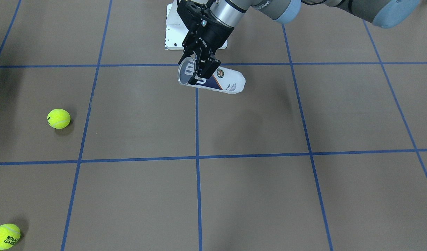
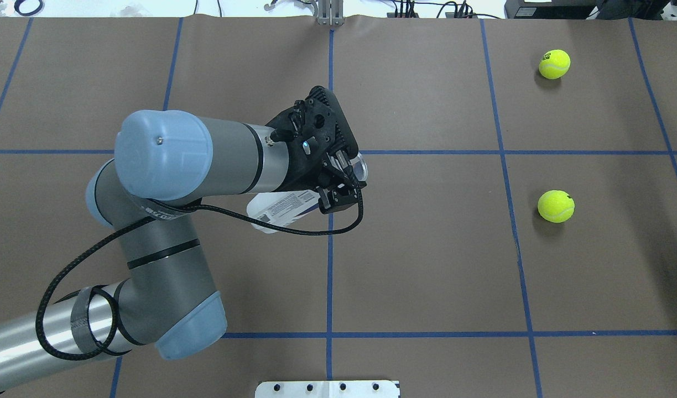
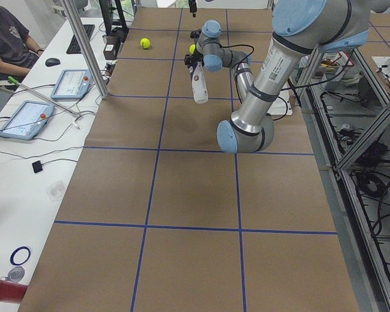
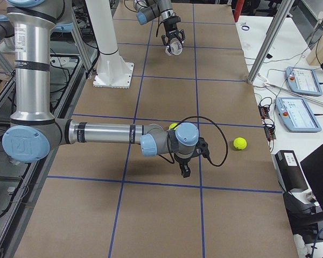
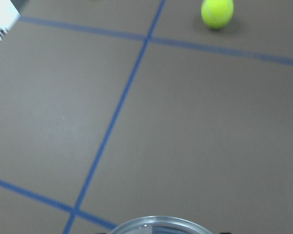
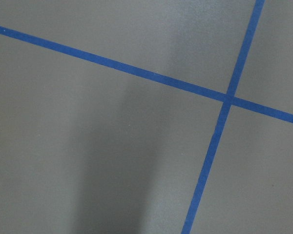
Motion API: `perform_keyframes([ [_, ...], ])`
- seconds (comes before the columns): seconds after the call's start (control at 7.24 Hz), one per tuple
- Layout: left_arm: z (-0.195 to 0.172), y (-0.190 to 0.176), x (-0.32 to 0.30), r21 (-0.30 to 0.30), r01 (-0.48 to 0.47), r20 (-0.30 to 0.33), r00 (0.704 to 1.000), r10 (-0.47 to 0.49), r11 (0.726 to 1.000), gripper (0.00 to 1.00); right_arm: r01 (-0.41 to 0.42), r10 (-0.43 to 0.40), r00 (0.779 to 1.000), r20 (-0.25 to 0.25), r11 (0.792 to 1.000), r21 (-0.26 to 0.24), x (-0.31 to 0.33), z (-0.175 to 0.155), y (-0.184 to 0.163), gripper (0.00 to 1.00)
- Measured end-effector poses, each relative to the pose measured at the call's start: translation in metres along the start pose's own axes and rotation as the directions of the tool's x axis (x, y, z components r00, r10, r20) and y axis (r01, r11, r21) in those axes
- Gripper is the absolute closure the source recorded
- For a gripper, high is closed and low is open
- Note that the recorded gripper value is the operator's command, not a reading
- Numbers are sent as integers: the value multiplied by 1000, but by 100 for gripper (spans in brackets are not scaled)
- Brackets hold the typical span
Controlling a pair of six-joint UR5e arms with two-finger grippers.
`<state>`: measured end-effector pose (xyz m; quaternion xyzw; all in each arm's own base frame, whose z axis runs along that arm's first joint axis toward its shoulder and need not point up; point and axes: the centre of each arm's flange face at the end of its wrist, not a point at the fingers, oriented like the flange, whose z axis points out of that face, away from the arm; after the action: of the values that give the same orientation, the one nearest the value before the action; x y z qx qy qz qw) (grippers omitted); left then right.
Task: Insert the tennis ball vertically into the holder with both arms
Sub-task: 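Lift and rotate the holder upright with the left gripper, opening upward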
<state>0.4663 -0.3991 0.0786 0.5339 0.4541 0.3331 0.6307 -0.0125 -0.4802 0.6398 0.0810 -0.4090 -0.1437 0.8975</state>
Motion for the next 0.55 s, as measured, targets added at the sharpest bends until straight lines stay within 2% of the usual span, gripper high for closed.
perform_keyframes([
  [0.14,11,8,-5,141,48,-4,999,-48,989,20,6,-7,1000,17,1000,13,-4,-2,-2,1],
  [0.28,27,29,-12,289,78,-17,997,-76,954,20,-7,6,999,38,1000,21,-14,-4,-7,1],
  [0.41,45,63,-21,438,94,-32,995,-89,894,20,-41,40,998,55,999,23,-41,-6,-16,1],
  [0.55,56,91,-26,526,105,-37,994,-101,844,20,-86,84,994,73,996,15,-80,-5,-28,1],
])
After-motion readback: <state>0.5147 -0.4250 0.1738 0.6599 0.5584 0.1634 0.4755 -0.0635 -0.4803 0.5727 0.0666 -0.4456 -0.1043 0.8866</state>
